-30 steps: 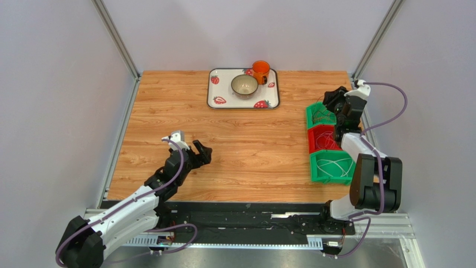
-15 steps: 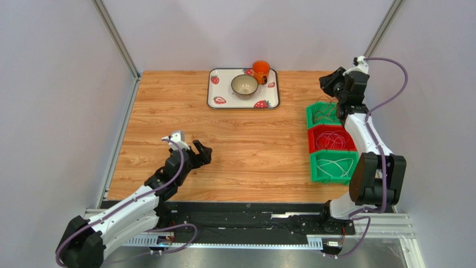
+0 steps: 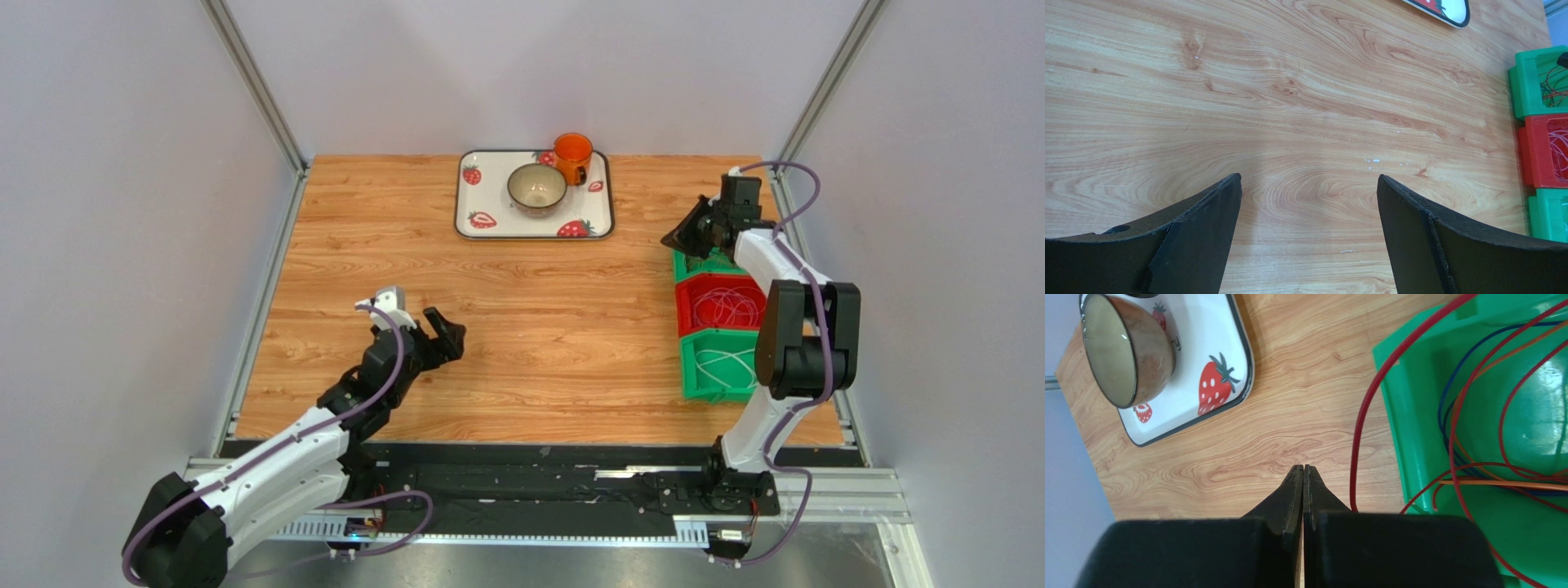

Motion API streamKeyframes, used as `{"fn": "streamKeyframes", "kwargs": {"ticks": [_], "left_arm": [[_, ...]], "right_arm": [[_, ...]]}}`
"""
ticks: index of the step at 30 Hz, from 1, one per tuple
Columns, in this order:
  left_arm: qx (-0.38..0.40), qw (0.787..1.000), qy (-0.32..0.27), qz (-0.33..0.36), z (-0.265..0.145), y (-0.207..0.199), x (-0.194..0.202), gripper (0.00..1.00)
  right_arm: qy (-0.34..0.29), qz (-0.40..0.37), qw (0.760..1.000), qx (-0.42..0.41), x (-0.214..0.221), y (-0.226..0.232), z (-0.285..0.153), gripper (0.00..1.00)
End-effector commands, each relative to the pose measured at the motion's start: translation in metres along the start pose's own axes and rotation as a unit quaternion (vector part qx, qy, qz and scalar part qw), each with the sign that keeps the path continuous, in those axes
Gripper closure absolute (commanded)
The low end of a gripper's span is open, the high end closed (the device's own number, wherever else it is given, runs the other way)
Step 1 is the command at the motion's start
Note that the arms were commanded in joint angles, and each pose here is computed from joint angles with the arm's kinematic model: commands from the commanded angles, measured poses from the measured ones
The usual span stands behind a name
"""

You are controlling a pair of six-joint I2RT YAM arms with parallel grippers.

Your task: Untangle the cables

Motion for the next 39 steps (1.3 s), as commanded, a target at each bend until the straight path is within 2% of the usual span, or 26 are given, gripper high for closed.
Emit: {"fn": "streamKeyframes", "kwargs": {"ticks": [1,8,23,29,39], "left_arm": [[0.022,1.0,-0.017,-0.007,0.0,-0.012,-0.01,0.11],[0.022,1.0,-0.016,-0.007,0.0,-0.012,-0.009,0.11],[0.021,1.0,-0.015,-0.005,0.001,-0.013,-0.01,0.11],[0.02,1.0,-0.014,-0.004,0.002,-0.014,-0.01,0.11],[0.018,1.0,-0.013,-0.003,0.002,-0.014,-0.009,0.11]], "right_arm": [[-0.01,0.0,1.0,0.01,-0.018,-0.007,-0.004,1.0],[-0.018,0.007,0.999,0.047,-0.021,-0.03,-0.007,1.0],[-0.004,0.047,0.999,0.023,-0.03,-0.068,0.025,1.0],[-0.005,0.051,0.999,-0.007,-0.031,-0.061,0.026,1.0],[-0.021,0.024,0.998,-0.058,-0.051,-0.006,-0.011,1.0]]}}
Point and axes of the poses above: each gripper's point midway between its finger pads, its own z axis out along the fingers, its own y axis along the line the jaws close on, x = y × z, the point moved 6 cm from there along -z, back along the fingers, and after that the axes turned 11 degrees about -z, right-handed, at the moved point
